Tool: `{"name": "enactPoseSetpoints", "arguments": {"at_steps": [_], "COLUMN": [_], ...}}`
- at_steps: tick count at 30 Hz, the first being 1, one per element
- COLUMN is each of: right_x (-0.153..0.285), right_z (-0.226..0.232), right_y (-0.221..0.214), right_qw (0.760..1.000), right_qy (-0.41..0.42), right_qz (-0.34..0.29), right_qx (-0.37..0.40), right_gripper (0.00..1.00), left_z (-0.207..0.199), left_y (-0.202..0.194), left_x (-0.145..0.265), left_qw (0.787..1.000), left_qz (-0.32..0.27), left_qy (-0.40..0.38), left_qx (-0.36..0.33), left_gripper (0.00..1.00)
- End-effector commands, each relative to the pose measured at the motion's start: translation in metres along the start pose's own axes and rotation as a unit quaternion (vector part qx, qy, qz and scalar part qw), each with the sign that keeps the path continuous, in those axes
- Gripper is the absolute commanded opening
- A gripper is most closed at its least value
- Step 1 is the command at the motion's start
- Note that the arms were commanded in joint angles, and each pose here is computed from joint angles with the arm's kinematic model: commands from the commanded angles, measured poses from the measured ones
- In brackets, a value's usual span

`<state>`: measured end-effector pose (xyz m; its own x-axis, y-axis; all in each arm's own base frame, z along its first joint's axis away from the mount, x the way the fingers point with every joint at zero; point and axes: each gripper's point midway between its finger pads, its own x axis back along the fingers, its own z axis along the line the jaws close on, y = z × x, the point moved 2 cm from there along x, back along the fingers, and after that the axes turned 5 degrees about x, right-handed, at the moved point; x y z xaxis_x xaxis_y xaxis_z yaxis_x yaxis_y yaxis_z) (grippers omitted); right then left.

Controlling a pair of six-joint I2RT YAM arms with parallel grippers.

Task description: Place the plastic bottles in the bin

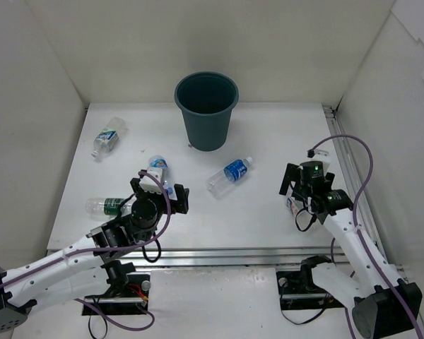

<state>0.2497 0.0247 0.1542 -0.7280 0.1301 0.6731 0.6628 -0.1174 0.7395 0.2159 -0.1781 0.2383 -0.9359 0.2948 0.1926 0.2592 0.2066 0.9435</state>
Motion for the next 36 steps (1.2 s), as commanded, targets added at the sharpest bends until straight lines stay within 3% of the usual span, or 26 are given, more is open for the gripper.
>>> {"name": "enactPoseSetpoints", "arguments": {"at_steps": [1, 6, 10, 23, 36], "right_x": [-0.002, -0.015, -0.039, -0.065, -0.078], "right_z": [-0.002, -0.007, -0.004, -0.013, 0.005], "right_y": [-0.004, -0.012, -0.026, -0.020, -0.036], "right_qw": [1.000, 0.999, 0.992, 0.984, 0.975], "right_qy": [-0.001, -0.031, -0.047, -0.063, -0.001], "right_qz": [0.006, 0.040, 0.113, 0.157, 0.210], "right_qx": [-0.009, -0.001, 0.032, 0.057, 0.074], "right_gripper": [0.96, 0.98, 0.98, 0.98, 0.98], "left_z": [-0.008, -0.009, -0.009, -0.010, -0.010], "left_y": [0.022, 0.019, 0.017, 0.019, 0.019], "left_x": [-0.001, -0.004, -0.007, -0.005, -0.006], "left_qw": [0.999, 0.999, 1.000, 0.999, 0.999], "left_qz": [-0.035, -0.030, -0.026, -0.028, -0.029], "left_qy": [-0.009, -0.008, -0.001, -0.008, -0.006], "left_qx": [0.028, 0.024, 0.018, 0.022, 0.022], "left_gripper": [1.00, 1.00, 1.00, 1.00, 1.00]}}
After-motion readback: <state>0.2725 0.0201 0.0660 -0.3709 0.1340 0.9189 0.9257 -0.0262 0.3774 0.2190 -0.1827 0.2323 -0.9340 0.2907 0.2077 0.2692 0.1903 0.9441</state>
